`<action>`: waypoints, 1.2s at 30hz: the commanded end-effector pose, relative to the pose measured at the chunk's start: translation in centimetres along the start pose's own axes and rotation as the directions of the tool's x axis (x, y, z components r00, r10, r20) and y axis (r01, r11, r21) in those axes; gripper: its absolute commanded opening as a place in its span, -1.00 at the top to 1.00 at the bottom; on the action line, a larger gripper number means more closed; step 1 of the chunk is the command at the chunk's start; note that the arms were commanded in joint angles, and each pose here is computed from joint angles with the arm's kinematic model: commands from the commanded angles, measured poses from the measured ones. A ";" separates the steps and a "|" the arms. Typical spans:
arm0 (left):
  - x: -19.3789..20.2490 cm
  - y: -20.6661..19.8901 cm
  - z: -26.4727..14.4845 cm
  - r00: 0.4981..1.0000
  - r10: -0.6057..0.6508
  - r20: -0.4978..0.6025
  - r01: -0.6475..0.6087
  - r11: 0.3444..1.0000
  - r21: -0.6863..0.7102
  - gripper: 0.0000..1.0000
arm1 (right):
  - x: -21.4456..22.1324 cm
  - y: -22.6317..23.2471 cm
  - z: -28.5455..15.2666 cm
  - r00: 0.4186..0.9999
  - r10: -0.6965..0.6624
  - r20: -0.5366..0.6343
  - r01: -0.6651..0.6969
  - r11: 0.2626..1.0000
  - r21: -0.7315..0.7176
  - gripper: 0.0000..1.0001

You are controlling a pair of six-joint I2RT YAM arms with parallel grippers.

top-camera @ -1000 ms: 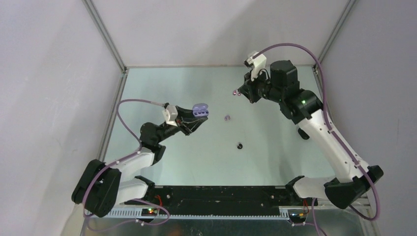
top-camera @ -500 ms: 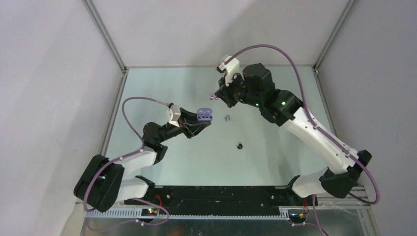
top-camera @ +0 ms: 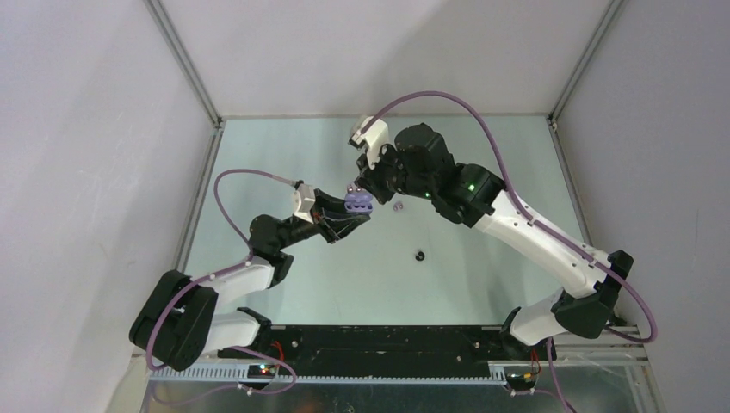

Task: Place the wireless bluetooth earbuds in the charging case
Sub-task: Place the earbud in the charging case.

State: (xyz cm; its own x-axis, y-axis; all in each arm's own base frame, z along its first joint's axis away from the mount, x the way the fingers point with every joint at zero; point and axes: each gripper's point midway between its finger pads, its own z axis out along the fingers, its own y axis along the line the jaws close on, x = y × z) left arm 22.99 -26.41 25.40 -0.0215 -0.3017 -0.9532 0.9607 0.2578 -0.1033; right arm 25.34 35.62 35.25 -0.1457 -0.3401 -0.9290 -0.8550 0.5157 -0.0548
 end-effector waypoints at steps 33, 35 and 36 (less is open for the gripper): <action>-2.3 -1.5 0.4 0.998 0.030 0.057 -0.034 0.997 0.064 1.00 | 1.5 1.3 0.8 0.995 -0.101 -0.003 0.101 0.995 0.006 1.00; -2.4 -1.5 0.5 0.998 0.032 0.058 -0.035 0.997 0.065 1.00 | 1.7 1.5 0.9 0.995 -0.101 -0.006 0.101 0.995 -0.002 1.00; -2.4 -1.5 0.5 0.998 0.032 0.059 -0.036 0.997 0.065 1.00 | 1.8 1.5 0.9 0.995 -0.101 -0.007 0.101 0.995 -0.005 1.00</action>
State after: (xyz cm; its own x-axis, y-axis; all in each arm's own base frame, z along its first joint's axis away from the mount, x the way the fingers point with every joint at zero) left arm 22.59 -26.49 25.45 -0.0475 -0.3053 -0.9511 0.9639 0.2357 -0.1238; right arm 24.14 36.43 31.65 -0.1047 -0.4328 -0.8954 -0.8756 0.4671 -0.1234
